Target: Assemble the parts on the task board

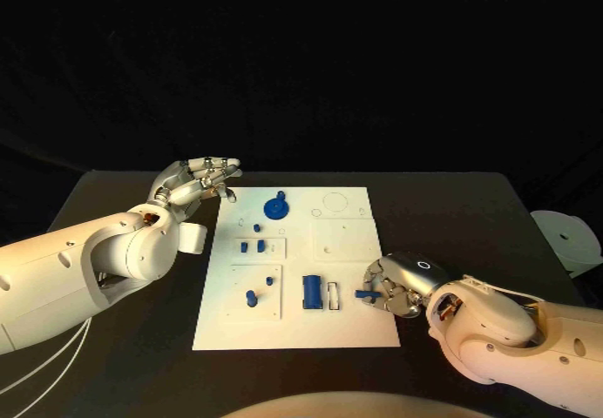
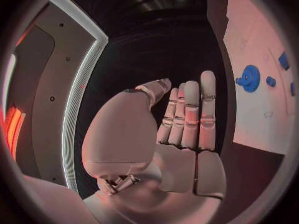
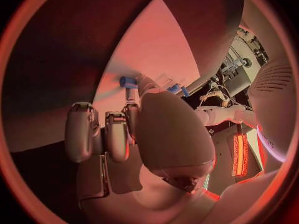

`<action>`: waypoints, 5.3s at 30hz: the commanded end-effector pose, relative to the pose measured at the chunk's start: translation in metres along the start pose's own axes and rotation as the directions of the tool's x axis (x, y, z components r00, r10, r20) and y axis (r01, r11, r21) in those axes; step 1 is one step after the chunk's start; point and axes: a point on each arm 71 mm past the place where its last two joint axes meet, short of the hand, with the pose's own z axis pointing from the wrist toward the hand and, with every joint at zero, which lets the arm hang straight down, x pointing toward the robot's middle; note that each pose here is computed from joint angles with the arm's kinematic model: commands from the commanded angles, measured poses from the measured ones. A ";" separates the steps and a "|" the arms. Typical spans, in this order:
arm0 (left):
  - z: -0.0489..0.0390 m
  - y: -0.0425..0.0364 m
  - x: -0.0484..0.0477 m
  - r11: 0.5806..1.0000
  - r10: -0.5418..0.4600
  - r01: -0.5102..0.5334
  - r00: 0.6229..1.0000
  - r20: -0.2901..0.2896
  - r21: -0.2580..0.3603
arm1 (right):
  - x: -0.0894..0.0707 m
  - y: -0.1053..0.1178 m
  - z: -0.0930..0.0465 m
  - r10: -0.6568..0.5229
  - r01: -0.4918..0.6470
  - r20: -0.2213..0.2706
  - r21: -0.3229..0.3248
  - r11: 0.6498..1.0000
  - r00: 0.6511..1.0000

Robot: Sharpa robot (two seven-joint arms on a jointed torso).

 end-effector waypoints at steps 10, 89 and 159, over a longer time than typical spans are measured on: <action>0.0005 -0.0006 0.0035 1.000 -0.006 0.006 1.000 -0.022 0.005 | -0.006 0.009 -0.004 0.150 -0.150 0.016 0.010 0.989 0.989; -0.0002 -0.0003 0.0034 1.000 0.002 -0.003 0.999 -0.033 -0.003 | 0.013 0.032 0.021 0.205 -0.208 -0.108 -0.013 0.978 0.973; 0.0013 0.0027 -0.0003 1.000 0.006 -0.006 1.000 -0.022 -0.005 | -0.011 0.012 0.030 0.452 -0.448 -0.013 -0.147 0.882 0.892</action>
